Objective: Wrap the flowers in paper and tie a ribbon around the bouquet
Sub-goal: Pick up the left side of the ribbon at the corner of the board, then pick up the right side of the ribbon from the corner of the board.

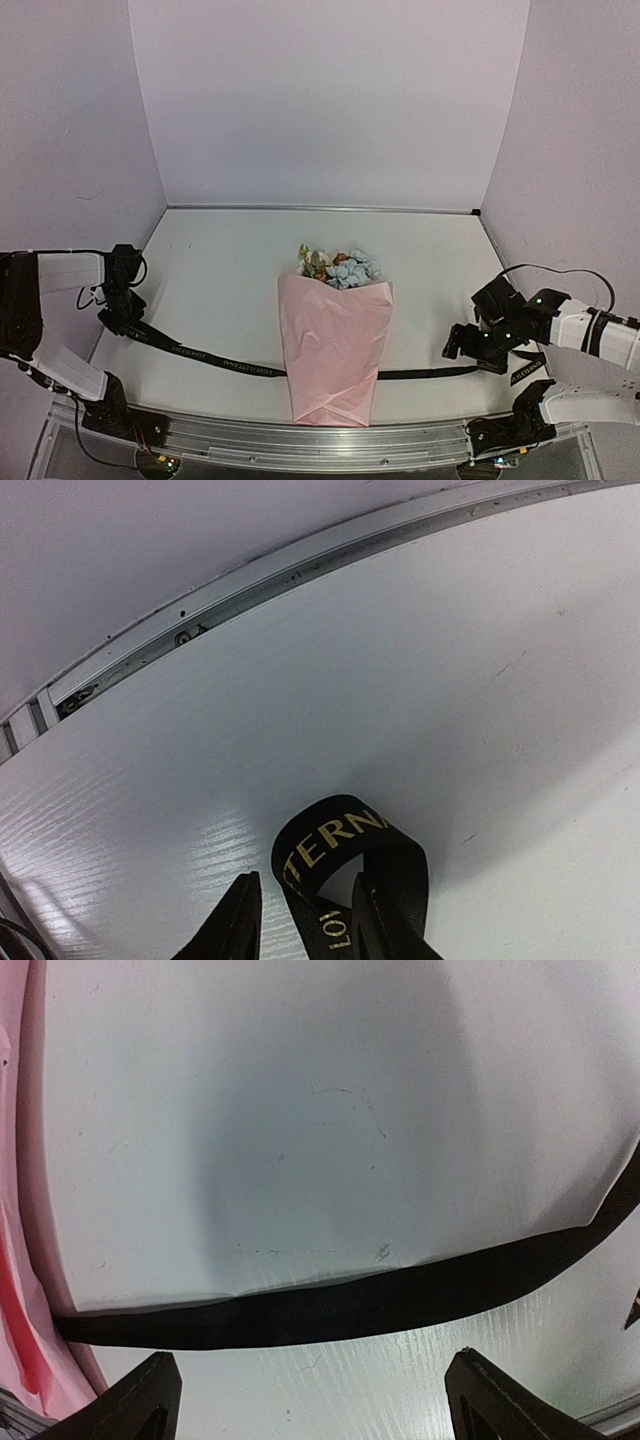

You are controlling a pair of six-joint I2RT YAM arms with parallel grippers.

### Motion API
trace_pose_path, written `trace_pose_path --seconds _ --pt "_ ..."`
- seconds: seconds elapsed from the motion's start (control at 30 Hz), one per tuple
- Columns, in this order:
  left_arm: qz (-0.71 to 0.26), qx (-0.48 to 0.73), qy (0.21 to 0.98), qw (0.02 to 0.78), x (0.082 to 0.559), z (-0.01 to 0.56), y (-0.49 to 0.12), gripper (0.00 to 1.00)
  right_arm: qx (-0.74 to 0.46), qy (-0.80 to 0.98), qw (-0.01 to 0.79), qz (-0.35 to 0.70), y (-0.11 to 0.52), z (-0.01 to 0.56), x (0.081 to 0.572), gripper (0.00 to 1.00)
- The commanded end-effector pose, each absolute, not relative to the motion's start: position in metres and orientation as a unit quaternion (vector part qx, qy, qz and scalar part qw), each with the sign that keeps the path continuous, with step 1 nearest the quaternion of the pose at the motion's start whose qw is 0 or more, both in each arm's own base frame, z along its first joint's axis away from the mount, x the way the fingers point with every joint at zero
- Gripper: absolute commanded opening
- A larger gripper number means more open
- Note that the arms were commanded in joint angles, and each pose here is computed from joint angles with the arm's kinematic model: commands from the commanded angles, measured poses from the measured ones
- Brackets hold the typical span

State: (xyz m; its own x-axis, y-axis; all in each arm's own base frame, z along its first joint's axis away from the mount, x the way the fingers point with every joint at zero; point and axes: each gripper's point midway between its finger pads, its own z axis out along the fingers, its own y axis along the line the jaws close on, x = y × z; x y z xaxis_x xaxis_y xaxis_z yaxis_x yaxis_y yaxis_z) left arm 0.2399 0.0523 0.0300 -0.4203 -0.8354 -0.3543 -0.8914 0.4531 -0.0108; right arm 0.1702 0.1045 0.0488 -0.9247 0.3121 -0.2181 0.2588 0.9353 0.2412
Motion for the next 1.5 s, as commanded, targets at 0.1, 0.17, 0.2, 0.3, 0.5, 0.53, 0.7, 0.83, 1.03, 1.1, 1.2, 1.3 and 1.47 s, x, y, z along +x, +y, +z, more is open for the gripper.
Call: trace_pose_path --seconds 0.1,0.17,0.2,0.3,0.5,0.53,0.7,0.83,1.03,1.1,1.2,1.3,1.47 --pt "0.102 -0.521 0.833 0.154 0.234 0.021 0.056 0.29 0.165 0.974 0.136 0.072 0.084 0.050 0.167 0.94" --pt "0.099 -0.520 0.834 0.154 0.235 0.018 0.055 0.23 0.171 0.974 0.138 0.062 0.079 0.051 0.165 0.94" --pt "0.096 -0.519 0.835 0.155 0.235 0.017 0.054 0.19 0.175 0.973 0.138 0.055 0.075 0.051 0.164 0.94" --pt "0.090 -0.514 0.839 0.152 0.239 0.012 0.052 0.11 0.193 0.970 0.144 0.036 0.065 0.051 0.163 0.95" --pt "0.061 -0.496 0.848 0.174 0.255 0.018 0.047 0.00 0.237 0.959 0.152 0.014 0.047 0.049 0.160 0.94" --pt "0.057 -0.491 0.850 0.181 0.259 0.023 0.047 0.00 0.243 0.958 0.153 0.006 0.043 0.049 0.159 0.94" --pt "0.035 -0.466 0.855 0.225 0.275 0.051 0.046 0.00 0.277 0.947 0.158 -0.041 0.019 0.050 0.152 0.93" --pt "0.025 -0.450 0.856 0.255 0.280 0.066 0.046 0.00 0.306 0.934 0.168 -0.069 0.002 0.052 0.151 0.91" --pt "0.011 -0.434 0.856 0.280 0.283 0.077 0.044 0.00 0.350 0.920 0.154 -0.080 -0.004 0.054 0.164 0.88" --pt "0.006 -0.432 0.856 0.282 0.283 0.079 0.043 0.00 0.370 0.916 0.139 -0.074 -0.004 0.051 0.170 0.87" --pt "0.003 -0.431 0.856 0.287 0.281 0.081 0.043 0.00 0.403 0.905 0.126 -0.059 -0.007 0.045 0.182 0.86" --pt "0.000 -0.432 0.853 0.293 0.278 0.083 0.043 0.00 0.434 0.892 0.116 -0.053 -0.013 0.043 0.192 0.86" --pt "-0.002 -0.430 0.853 0.296 0.276 0.084 0.043 0.00 0.474 0.873 0.102 -0.052 -0.024 0.034 0.204 0.82"
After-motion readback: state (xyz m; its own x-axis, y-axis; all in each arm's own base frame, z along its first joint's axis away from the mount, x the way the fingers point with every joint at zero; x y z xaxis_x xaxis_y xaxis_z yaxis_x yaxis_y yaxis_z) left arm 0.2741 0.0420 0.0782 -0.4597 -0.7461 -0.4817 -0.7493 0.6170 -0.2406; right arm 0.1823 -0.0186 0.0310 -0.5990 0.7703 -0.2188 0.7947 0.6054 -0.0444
